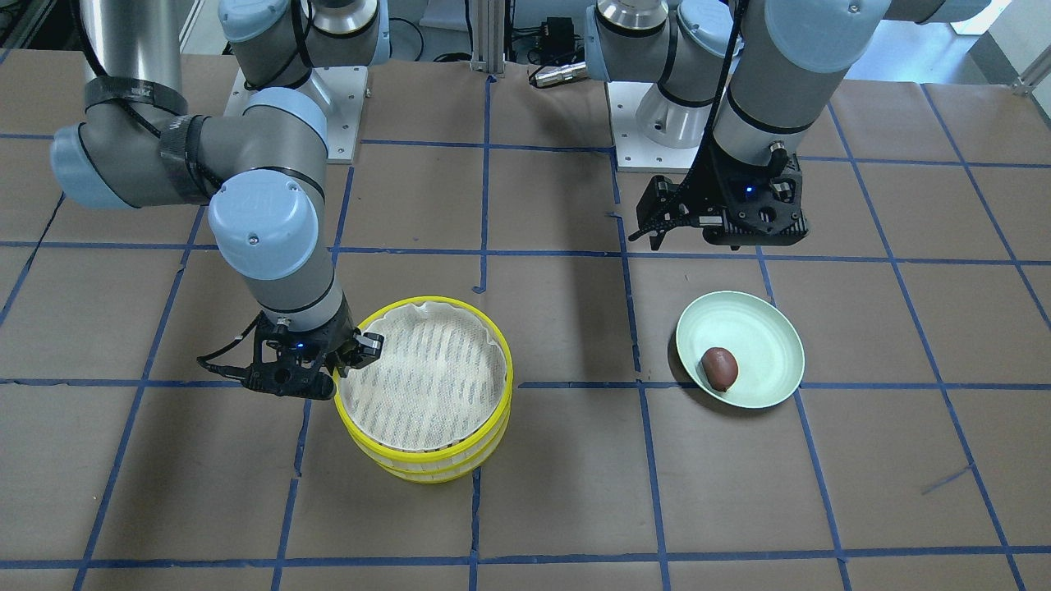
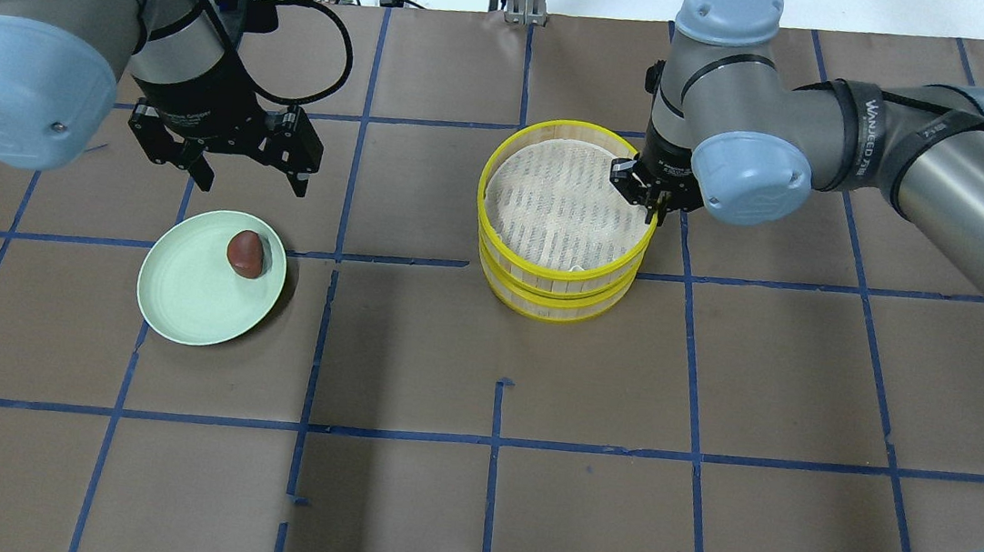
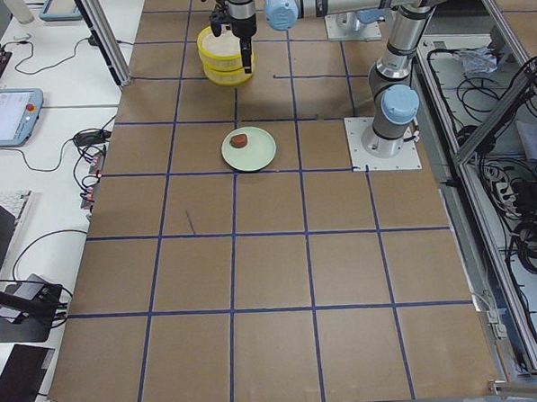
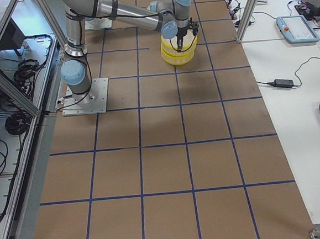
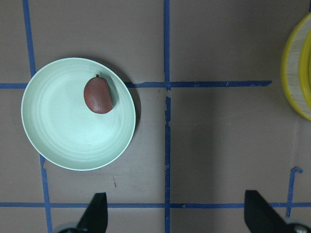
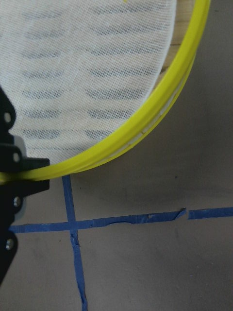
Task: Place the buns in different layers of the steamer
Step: 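Lower the top tier onto the bottom tier and align it, right gripper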
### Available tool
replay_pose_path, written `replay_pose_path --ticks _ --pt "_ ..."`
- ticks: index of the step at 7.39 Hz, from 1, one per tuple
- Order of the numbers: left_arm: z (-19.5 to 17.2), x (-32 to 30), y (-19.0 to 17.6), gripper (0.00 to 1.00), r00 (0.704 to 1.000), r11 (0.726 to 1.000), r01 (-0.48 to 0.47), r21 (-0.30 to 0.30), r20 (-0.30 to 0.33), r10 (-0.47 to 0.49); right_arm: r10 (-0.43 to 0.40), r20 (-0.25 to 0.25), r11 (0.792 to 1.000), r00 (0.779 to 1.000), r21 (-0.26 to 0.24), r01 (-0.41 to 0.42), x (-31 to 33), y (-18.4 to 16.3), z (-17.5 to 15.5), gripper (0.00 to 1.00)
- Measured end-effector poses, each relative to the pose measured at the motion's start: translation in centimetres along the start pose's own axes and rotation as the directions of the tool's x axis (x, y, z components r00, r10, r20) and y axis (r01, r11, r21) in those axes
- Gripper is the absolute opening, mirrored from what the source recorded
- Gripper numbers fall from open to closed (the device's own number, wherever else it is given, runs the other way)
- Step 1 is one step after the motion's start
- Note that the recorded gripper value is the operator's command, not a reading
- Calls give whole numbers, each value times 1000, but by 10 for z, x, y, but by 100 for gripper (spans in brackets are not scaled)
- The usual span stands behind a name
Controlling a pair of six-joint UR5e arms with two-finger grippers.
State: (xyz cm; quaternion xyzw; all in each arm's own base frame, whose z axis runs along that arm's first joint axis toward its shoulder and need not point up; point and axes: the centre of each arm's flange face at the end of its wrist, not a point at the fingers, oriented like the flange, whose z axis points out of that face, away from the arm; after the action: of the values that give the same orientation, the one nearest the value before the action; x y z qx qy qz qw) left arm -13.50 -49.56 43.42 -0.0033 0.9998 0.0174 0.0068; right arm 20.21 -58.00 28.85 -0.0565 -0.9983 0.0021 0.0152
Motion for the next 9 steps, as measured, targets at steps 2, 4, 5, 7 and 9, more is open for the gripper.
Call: replay_pose_path --ticks 2,4,5,7,9 --pt "0 0 0 98 1000 1000 -1 -1 0 1 -2 -3 1000 1000 0 2 0 -1 5 16" --pt "0 0 0 98 1000 1000 -1 0 0 1 -2 -4 1000 1000 -1 2 -1 -1 6 17" --pt "0 0 0 98 1000 1000 -1 1 -1 1 -3 -3 1000 1000 -1 3 -2 -1 6 17" --pt "-1 0 -1 98 1000 1000 6 8 -3 -6 -14 -2 1000 1000 -8 14 -8 3 8 17" --pt "0 0 -1 98 1000 1000 8 9 -4 -8 -25 -9 1000 1000 -11 25 -9 3 10 18"
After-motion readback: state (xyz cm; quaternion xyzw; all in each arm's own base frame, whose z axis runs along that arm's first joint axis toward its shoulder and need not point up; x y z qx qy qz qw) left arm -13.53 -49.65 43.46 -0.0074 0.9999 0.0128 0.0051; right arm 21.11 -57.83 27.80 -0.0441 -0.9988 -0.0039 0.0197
